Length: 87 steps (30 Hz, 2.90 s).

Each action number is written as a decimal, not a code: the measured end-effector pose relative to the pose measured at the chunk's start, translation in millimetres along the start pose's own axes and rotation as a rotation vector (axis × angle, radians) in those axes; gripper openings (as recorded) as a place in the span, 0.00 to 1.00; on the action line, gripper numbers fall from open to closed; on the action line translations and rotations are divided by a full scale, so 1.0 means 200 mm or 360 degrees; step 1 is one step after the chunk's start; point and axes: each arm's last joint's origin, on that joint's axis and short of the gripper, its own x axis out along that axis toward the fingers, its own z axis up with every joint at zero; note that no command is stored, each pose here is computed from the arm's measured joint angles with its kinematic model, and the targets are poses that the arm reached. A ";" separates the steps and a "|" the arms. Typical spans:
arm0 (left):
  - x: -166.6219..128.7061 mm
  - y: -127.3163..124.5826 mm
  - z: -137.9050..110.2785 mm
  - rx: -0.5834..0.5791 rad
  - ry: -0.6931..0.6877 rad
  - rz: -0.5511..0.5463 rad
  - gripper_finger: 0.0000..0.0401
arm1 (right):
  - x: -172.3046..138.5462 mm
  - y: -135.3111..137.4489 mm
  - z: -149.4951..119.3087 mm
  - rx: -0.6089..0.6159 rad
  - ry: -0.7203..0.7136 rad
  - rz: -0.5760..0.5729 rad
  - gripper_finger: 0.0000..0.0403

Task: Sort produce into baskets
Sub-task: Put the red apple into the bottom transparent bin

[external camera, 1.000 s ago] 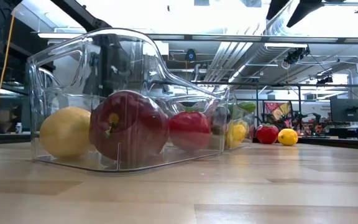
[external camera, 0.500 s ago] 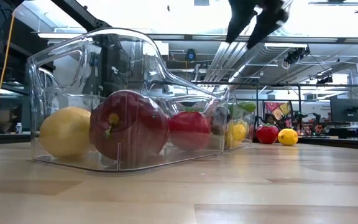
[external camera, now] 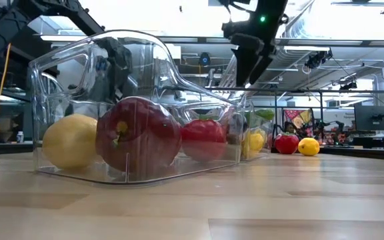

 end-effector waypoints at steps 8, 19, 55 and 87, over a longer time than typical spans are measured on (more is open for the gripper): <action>0.02 0.00 0.05 0.0036 -0.0080 0.0074 0.91 | 0.05 -0.09 0.05 0.0075 0.0047 0.0252 0.99; 0.05 0.06 0.11 0.0140 -0.0190 -0.0056 0.91 | 0.04 -0.07 0.12 0.0206 -0.0163 0.0360 0.99; 0.19 0.00 0.19 0.0170 0.0021 -0.0281 0.91 | 0.04 -0.07 0.14 0.0446 -0.0236 0.0347 0.99; -0.13 -1.02 -0.26 0.1028 -0.0352 -0.0436 0.63 | 0.05 -0.12 -0.02 0.0008 0.0249 0.0109 0.99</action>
